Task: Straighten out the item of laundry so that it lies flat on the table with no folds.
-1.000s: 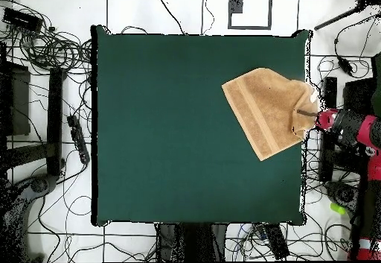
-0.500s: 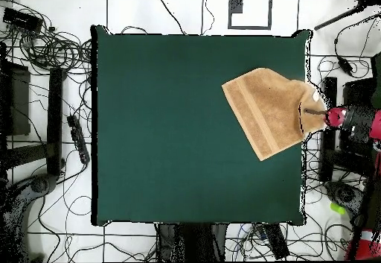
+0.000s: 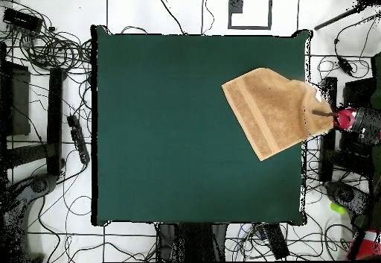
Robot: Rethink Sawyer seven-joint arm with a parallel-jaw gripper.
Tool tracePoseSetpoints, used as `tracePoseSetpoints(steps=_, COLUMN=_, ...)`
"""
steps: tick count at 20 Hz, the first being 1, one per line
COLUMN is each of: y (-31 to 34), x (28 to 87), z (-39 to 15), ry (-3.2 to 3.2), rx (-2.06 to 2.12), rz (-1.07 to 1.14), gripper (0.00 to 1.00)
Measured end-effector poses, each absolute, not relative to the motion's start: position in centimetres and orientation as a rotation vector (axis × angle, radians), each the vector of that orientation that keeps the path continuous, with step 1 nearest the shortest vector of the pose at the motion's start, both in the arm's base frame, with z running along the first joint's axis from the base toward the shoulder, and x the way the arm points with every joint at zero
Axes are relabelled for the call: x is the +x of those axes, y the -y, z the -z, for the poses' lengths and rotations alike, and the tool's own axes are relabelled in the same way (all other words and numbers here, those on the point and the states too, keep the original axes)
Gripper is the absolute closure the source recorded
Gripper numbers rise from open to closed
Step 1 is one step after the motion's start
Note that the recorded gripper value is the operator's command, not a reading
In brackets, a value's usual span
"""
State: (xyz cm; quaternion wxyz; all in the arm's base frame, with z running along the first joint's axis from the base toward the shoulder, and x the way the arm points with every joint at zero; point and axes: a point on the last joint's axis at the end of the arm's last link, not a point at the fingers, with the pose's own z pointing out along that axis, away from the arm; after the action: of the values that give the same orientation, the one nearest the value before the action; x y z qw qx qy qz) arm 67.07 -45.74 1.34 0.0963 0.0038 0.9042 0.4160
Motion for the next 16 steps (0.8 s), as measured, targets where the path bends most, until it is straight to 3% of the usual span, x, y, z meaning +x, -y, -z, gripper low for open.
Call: tracePoseSetpoints(steps=16, y=48.8, x=67.4, z=-4.8, ry=-2.659, rx=0.047, rz=-1.181, gripper=0.0)
